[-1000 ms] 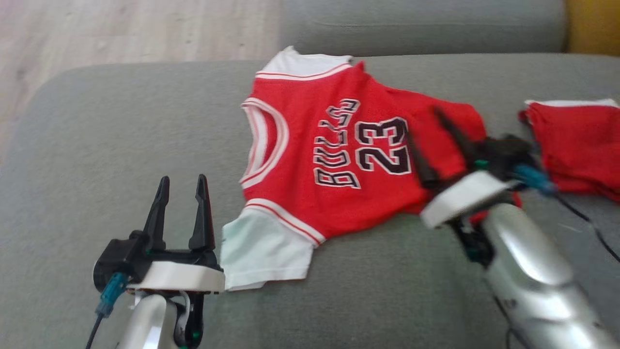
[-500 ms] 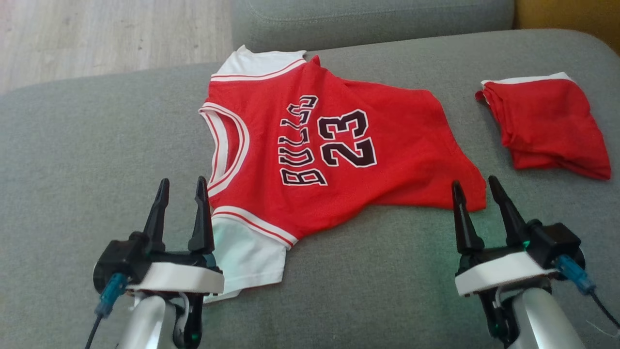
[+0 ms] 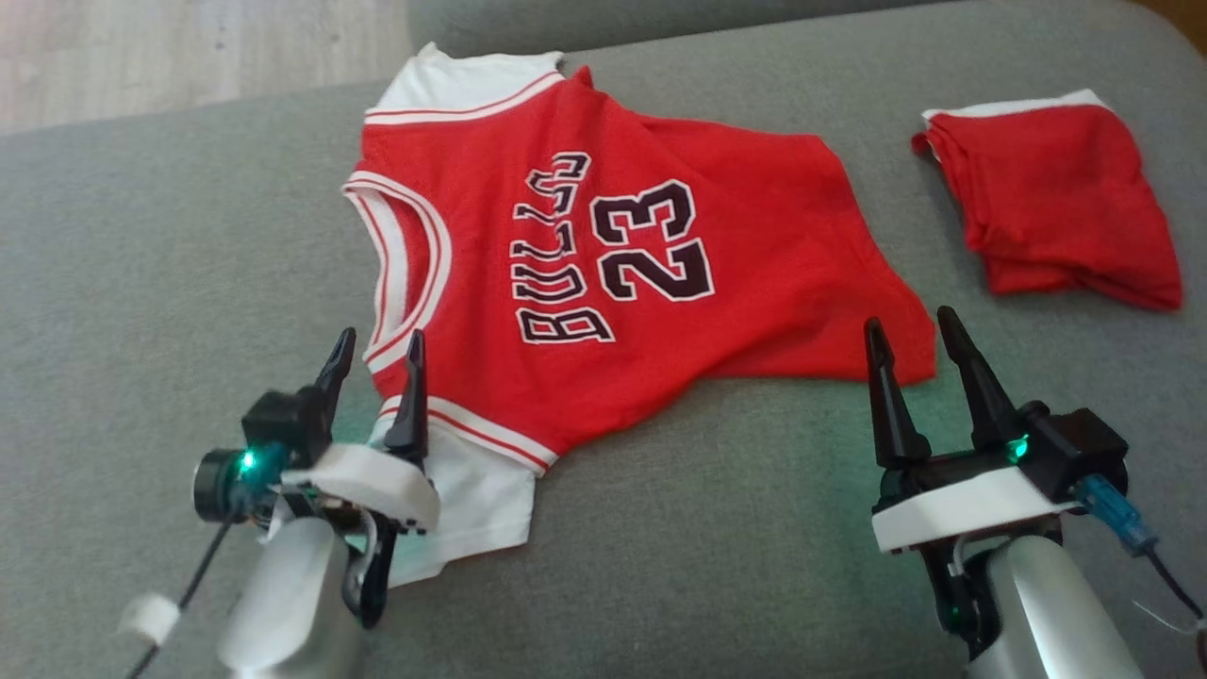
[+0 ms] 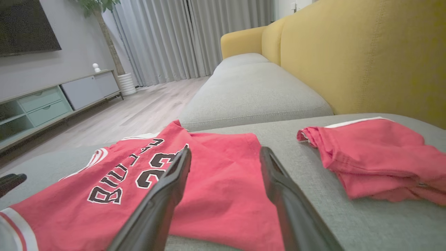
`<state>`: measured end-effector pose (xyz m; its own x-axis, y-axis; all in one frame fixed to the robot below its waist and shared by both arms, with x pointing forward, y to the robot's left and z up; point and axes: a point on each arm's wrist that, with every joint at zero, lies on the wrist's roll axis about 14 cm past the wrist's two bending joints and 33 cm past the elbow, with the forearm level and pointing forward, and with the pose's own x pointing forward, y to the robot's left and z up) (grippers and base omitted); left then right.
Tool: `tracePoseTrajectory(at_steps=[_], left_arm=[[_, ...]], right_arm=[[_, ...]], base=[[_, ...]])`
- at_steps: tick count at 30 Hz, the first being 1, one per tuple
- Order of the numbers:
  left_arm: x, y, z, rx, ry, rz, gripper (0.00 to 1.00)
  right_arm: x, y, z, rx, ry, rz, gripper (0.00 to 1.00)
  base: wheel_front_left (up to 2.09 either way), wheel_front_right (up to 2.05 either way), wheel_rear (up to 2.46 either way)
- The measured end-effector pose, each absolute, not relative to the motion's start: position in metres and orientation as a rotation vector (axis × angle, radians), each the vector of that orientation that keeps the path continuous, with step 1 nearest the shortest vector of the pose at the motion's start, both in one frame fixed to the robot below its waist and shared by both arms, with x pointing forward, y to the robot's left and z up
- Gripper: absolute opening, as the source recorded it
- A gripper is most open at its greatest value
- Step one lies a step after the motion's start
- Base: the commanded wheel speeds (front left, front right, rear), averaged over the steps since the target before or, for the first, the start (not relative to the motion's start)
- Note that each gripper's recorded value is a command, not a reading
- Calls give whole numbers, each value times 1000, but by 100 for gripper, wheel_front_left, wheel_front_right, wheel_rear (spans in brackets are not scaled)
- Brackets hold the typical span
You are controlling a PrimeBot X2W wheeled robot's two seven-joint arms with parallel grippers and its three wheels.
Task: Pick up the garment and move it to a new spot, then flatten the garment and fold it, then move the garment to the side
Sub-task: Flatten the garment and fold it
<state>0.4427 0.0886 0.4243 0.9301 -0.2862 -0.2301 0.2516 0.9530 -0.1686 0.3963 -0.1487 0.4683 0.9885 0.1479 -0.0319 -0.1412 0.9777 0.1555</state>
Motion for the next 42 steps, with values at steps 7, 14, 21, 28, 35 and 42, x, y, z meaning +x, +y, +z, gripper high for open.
tracePoseTrajectory(at_steps=[7, 14, 21, 28, 35, 42], left_arm=[[456, 98, 380, -36, 462, -248, 100], [474, 102, 365, -1, 549, -239, 100], [477, 95, 363, 5, 595, -288, 0], [488, 103, 371, 16, 572, -296, 0], [543, 121, 416, 66, 437, -277, 0], [578, 133, 438, 100, 383, -261, 0]], right_arm=[[397, -155, 463, 170, 59, 123, 100], [396, -165, 456, 181, 76, 89, 100], [396, -168, 457, 189, 74, 80, 100], [402, -167, 461, 194, 61, 86, 100], [407, -166, 457, 201, 70, 87, 100], [416, -166, 456, 203, 68, 89, 100]], base=[[0, 0, 0], [0, 0, 0], [0, 0, 0], [0, 0, 0], [0, 0, 0], [0, 0, 0]])
